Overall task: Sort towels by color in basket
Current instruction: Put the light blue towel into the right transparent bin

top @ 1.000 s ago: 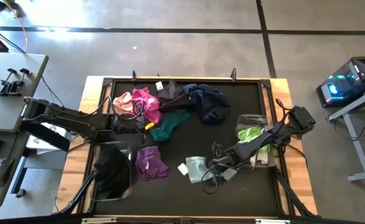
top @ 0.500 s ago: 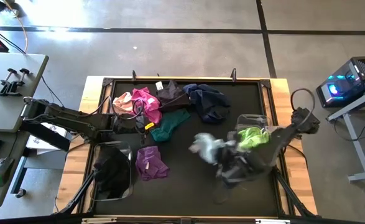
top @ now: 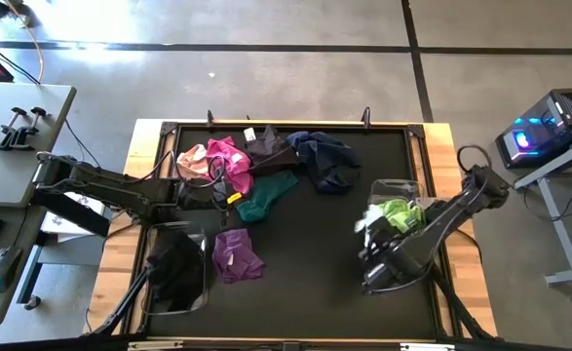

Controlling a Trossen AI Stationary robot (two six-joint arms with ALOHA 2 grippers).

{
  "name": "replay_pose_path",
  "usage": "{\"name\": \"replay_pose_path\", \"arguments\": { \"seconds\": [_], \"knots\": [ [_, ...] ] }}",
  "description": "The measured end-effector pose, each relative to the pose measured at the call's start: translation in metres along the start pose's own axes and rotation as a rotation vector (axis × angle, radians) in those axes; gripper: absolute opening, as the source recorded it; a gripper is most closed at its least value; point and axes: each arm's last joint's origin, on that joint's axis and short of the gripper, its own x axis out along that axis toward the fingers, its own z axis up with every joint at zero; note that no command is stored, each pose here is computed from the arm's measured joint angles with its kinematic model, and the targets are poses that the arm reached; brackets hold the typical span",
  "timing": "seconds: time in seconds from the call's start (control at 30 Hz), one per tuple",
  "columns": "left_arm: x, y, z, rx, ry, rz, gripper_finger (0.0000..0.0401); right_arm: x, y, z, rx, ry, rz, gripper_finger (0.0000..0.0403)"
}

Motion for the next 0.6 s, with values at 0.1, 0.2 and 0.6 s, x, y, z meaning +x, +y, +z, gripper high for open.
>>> {"name": "replay_pose_path", "arguments": {
  "seconds": [0.1, 0.2, 0.6],
  "knots": [
    [0.0, 0.0, 0.0, 0.0, -0.001, 0.0, 0.0, 0.018, -0.004, -0.007, 0.101, -0.019, -0.066, 0.0012],
    [0.0, 0.0, 0.001, -0.003, -0.015, 0.0, 0.0, 0.027, -0.006, -0.007, 0.184, -0.108, -0.078, 0.0012],
    [0.0, 0.0, 0.003, 0.002, -0.027, 0.0, 0.0, 0.062, -0.019, -0.009, 0.255, -0.041, -0.249, 0.0012]
  ]
}}
